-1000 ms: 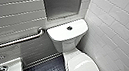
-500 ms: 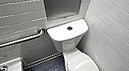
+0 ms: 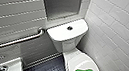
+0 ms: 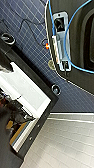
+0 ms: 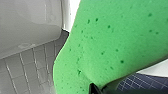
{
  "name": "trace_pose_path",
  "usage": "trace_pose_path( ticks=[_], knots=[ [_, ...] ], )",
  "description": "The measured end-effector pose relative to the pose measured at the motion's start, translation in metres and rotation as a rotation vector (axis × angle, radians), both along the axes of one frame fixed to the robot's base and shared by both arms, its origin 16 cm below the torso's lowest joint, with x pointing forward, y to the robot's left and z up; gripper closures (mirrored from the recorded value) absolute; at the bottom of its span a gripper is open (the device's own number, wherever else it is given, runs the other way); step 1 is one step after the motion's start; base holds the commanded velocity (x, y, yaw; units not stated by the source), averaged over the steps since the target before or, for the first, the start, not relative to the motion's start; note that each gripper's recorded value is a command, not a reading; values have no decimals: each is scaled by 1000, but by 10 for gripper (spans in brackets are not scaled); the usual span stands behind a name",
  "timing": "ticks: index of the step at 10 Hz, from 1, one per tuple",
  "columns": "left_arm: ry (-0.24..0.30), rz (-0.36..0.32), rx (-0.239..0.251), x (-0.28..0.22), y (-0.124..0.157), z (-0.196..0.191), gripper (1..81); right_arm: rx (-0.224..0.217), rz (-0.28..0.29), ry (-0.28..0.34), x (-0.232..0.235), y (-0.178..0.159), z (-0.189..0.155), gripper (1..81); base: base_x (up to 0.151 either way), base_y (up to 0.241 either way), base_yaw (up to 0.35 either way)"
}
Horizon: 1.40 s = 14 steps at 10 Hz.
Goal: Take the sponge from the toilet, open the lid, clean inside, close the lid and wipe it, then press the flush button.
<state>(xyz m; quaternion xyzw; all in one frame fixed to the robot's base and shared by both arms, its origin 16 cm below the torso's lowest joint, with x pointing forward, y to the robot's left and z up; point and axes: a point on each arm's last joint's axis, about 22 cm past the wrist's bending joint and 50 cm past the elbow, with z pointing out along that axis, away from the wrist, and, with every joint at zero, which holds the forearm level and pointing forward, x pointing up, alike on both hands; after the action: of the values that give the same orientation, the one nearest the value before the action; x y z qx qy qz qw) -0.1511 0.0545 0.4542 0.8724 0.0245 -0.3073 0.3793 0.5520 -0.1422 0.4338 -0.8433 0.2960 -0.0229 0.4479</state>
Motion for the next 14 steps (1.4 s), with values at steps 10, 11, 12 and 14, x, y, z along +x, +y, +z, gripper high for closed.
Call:
trace_pose_path(
  ticks=[10, 11, 12, 14],
  knots=[
    [4, -17, 27, -6, 7, -8, 10, -91, 216, -91, 145, 90, -35, 811, 0, 0, 0],
    [4, -18, 28, -7, 7, -9, 10, -116, 244, -91, 151, 97, -42, 811, 0, 0, 0],
    [4, -19, 30, -7, 8, -9, 10, -132, 269, -105, 160, 109, -42, 811, 0, 0, 0],
    [4, -20, 30, -7, 9, -10, 10, -160, 317, -113, 162, 127, -49, 811, 0, 0, 0]
  ],
)
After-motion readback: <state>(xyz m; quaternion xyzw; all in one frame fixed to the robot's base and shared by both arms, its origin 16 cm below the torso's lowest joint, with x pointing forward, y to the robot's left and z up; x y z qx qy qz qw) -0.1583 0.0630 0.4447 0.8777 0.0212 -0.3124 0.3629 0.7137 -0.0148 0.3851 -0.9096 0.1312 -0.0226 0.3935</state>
